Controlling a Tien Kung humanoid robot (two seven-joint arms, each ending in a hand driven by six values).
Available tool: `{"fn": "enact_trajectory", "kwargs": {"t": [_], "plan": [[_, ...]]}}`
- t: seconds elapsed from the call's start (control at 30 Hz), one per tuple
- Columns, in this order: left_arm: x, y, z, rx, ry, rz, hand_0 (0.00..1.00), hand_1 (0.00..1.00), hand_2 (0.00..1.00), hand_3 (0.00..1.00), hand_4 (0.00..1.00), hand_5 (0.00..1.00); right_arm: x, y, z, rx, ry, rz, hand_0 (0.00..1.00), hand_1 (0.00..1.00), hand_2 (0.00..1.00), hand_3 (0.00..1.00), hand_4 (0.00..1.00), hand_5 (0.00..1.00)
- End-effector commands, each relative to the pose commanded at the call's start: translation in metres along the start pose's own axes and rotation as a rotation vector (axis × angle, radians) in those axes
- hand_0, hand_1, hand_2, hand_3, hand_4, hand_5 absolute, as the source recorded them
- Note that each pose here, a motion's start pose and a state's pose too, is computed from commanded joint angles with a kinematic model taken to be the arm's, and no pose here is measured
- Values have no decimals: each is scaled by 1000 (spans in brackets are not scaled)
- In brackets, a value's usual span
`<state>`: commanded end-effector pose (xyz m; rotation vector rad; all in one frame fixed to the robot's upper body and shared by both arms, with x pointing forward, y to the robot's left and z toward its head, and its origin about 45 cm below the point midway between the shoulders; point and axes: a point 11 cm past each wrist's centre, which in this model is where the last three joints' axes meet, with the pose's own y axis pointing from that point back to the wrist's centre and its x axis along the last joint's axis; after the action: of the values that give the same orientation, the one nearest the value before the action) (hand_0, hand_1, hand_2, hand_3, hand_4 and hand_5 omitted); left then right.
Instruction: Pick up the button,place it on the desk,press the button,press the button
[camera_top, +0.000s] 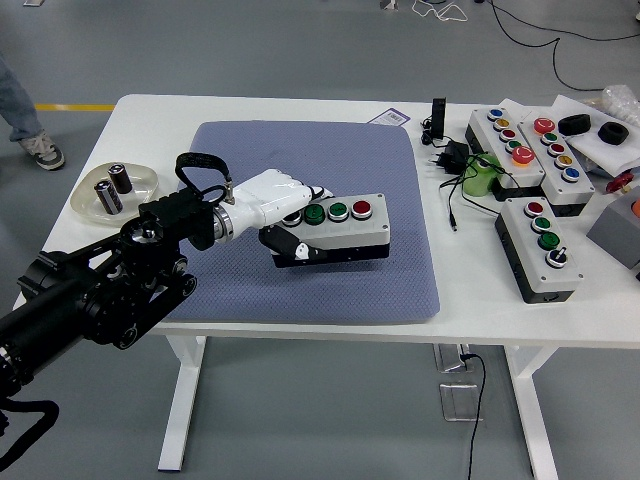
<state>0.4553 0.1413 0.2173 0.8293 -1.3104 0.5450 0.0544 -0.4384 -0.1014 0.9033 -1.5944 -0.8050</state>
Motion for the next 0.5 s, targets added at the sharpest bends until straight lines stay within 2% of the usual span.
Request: {"fn": "enact_trajectory", "kwargs": {"t": [0.2, 0.23, 0.4, 0.43, 0.5], "plan": [[-3, -2, 2, -8, -41, -3, 160, 154, 150, 291, 471, 2, 0, 0, 0, 0, 1, -1, 629, 549, 582, 636, 221, 263], [-4, -2, 1, -6, -44, -4, 202, 256, 265, 410, 517, 2, 0, 0, 0, 0, 1, -1, 630, 549, 582, 635, 221, 263], [-10, -2, -2, 15, -49, -37, 202, 256, 265, 410, 517, 2, 0, 0, 1, -1, 2, 0, 630, 549, 582, 635, 221, 263], [-12, -2, -3, 18, -51, -44, 438, 473, 520, 697, 547, 2, 0, 0, 1, -2, 2, 0, 630, 549, 582, 635, 221, 263], [-15, -1, -3, 22, -54, -51, 438, 473, 520, 697, 547, 2, 0, 0, 2, -3, 2, 0, 630, 549, 582, 635, 221, 263]]}}
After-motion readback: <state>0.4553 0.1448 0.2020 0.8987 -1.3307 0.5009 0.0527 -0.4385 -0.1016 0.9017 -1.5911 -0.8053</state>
